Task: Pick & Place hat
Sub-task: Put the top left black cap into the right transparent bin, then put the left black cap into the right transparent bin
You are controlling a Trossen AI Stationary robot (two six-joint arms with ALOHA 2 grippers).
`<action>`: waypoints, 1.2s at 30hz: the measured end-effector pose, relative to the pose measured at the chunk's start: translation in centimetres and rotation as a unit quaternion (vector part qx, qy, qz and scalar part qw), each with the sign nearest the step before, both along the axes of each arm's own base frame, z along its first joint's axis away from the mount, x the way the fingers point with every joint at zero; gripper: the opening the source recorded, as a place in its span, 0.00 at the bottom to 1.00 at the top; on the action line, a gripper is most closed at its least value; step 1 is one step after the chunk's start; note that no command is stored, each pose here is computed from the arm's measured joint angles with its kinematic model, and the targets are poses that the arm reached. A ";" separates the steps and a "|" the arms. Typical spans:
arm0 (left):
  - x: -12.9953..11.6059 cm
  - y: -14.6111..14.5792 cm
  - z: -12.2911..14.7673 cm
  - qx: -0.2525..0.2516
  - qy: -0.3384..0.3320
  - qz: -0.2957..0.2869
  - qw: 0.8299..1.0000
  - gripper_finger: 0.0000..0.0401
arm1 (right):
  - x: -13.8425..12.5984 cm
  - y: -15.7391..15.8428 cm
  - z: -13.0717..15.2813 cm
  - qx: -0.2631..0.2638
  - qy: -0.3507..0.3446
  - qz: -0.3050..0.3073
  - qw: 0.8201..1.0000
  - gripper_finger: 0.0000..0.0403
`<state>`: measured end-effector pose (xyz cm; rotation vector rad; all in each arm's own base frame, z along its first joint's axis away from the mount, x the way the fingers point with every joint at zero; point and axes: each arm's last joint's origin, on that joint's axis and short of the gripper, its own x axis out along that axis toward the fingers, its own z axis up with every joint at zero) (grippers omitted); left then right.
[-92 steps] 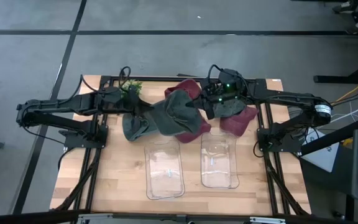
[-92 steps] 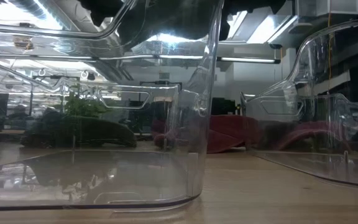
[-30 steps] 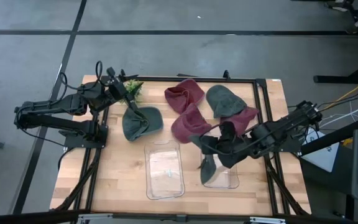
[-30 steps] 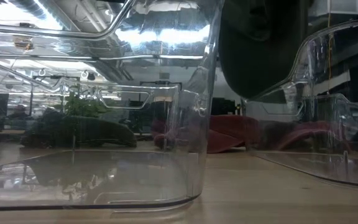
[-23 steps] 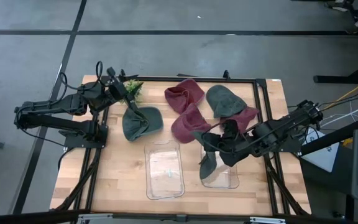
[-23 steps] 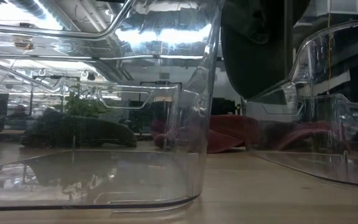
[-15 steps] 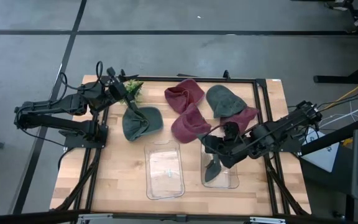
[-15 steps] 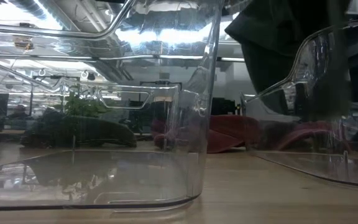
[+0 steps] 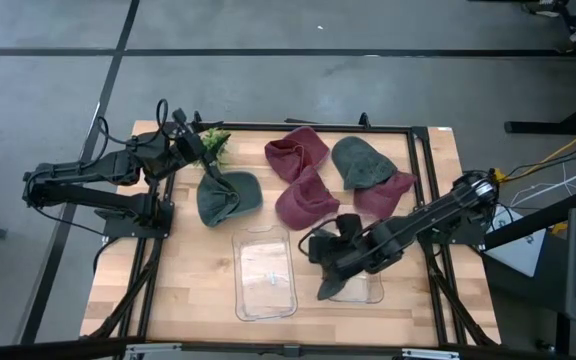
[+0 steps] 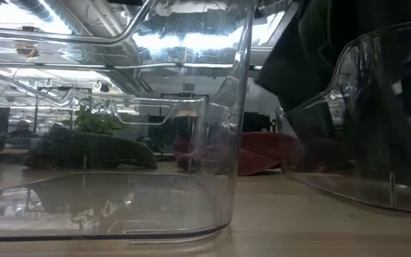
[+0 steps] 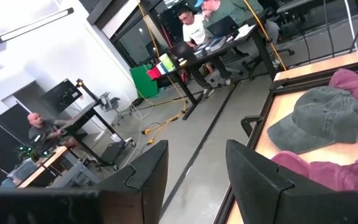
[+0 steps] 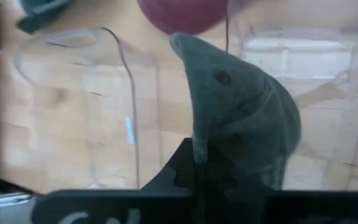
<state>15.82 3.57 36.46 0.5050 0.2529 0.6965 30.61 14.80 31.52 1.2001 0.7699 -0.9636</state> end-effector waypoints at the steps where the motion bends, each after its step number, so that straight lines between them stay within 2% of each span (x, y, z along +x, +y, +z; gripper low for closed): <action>1: 0.0 0.0 0.0 0.000 0.000 0.000 1.000 0.39 | 0.1 0.1 -0.2 0.001 0.004 0.001 1.000 0.01; 14: 0.0 0.0 0.0 0.013 0.012 -0.002 1.000 0.39 | 0.9 0.2 -0.1 0.003 -0.014 0.046 0.999 0.11; 21: 0.1 -0.1 -0.1 0.010 0.017 -0.029 0.999 0.39 | 0.8 -0.2 0.1 0.023 -0.003 0.061 0.998 0.32; 25: 0.1 -0.2 -0.4 0.007 0.031 -0.045 0.998 0.39 | 0.3 -0.3 0.1 0.017 0.025 0.075 0.997 0.43; 29: 0.0 -0.4 -1.2 -0.018 0.062 -0.069 0.996 0.39 | -0.2 -0.9 2.1 -0.038 0.022 0.073 0.996 0.46; 33: -0.3 -0.5 -2.6 -0.089 0.098 -0.075 0.988 0.39 | -0.4 -1.9 5.3 -0.128 -0.010 0.087 0.988 0.45; 36: -0.8 -0.5 -3.8 -0.153 0.121 -0.054 0.979 0.39 | -0.4 -3.2 8.0 -0.199 -0.031 0.110 0.973 0.45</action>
